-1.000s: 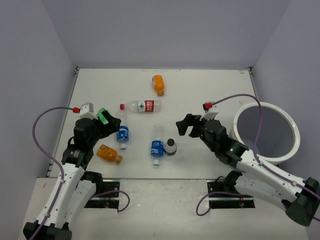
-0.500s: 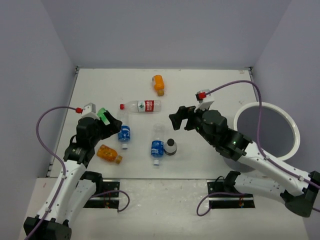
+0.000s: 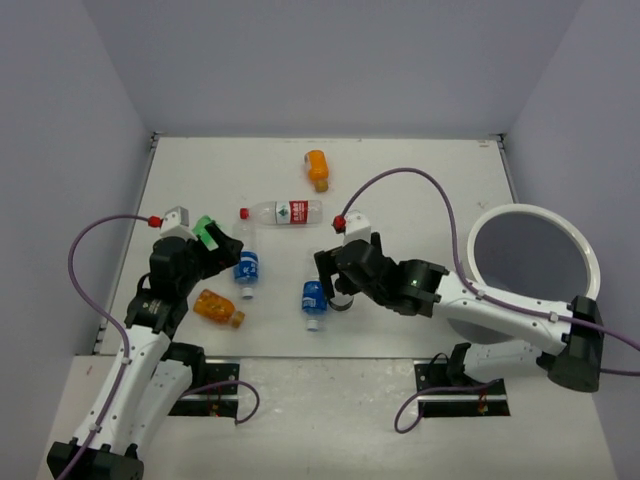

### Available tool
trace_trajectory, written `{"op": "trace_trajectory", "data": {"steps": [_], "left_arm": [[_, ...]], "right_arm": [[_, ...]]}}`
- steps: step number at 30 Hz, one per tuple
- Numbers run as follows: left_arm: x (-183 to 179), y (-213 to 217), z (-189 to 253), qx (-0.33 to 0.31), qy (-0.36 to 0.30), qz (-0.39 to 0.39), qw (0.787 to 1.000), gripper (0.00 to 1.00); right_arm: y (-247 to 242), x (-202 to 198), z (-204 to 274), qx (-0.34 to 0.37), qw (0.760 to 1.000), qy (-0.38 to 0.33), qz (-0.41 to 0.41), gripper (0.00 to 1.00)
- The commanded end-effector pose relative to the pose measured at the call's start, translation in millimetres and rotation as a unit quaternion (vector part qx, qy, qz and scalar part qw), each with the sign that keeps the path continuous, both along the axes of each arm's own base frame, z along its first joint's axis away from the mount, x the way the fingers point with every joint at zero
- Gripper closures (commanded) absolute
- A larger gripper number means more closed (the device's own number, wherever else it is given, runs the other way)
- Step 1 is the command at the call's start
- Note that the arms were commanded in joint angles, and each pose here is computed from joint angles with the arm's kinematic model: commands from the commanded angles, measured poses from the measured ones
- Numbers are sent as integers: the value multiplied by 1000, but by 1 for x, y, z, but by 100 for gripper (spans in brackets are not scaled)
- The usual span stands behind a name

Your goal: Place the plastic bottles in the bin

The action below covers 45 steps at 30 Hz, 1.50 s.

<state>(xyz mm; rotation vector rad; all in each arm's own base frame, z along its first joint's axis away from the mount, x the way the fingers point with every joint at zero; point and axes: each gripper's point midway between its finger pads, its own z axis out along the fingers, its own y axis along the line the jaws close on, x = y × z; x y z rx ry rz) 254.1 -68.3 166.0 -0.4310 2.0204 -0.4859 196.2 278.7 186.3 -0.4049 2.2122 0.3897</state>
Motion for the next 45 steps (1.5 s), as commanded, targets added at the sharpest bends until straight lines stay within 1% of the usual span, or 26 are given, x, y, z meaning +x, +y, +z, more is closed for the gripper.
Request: {"op": "trace_trajectory", "data": {"steps": [1,5,7,12,16,17,21,23,24,28,32,36,37,40,42,43,44,45], "left_arm": [[1,0,5,6,-16,-5,1000,0],[1,0,5,6,-18,-4,1000,0],[1,0,5,6,-18,-3,1000,0],[2,6,4,12,-17,12,1000,0],[2,6,4,11,-17,13,1000,0],[2,6,4,12,-16,14,1000,0],[2,6,2,12,-14,13,1000,0],[2,6,2,12,-13,13,1000,0],[2,6,2,12,-14,13,1000,0],[2,6,1,11,-11,13,1000,0],[2,5,0,11,-9,12,1000,0],[2,5,-2,11,-6,11,1000,0],[3,5,-1,11,-6,11,1000,0],[3,5,0,11,-7,10,1000,0],[3,5,-2,12,-6,10,1000,0],[3,5,-2,11,-6,10,1000,0],[3,4,-2,11,-6,9,1000,0],[3,4,-2,11,-6,8,1000,0]], "right_arm": [[12,-2,-11,-8,1000,27,-4,1],[18,-3,-29,-16,999,46,-8,3],[16,-2,-36,-20,998,50,-20,9],[9,-1,-57,-47,995,66,-50,32],[6,-3,-65,-53,993,78,-65,45],[5,-3,-66,-53,993,79,-66,51],[-4,-3,-63,-53,992,74,-83,59],[-7,-2,-59,-48,992,68,-91,67],[-8,-1,-58,-45,992,67,-96,75],[-15,2,-47,-37,992,54,-110,99],[-18,8,-25,-24,993,25,-112,100],[-29,19,19,-1,991,-27,-133,100],[-37,24,37,6,988,-49,-148,100],[-68,38,102,31,969,-120,-212,100],[-95,46,131,26,953,-163,-255,100],[-104,48,150,36,947,-178,-266,100],[-109,50,151,32,943,-183,-276,100],[-120,54,168,34,936,-198,-290,100]]}}
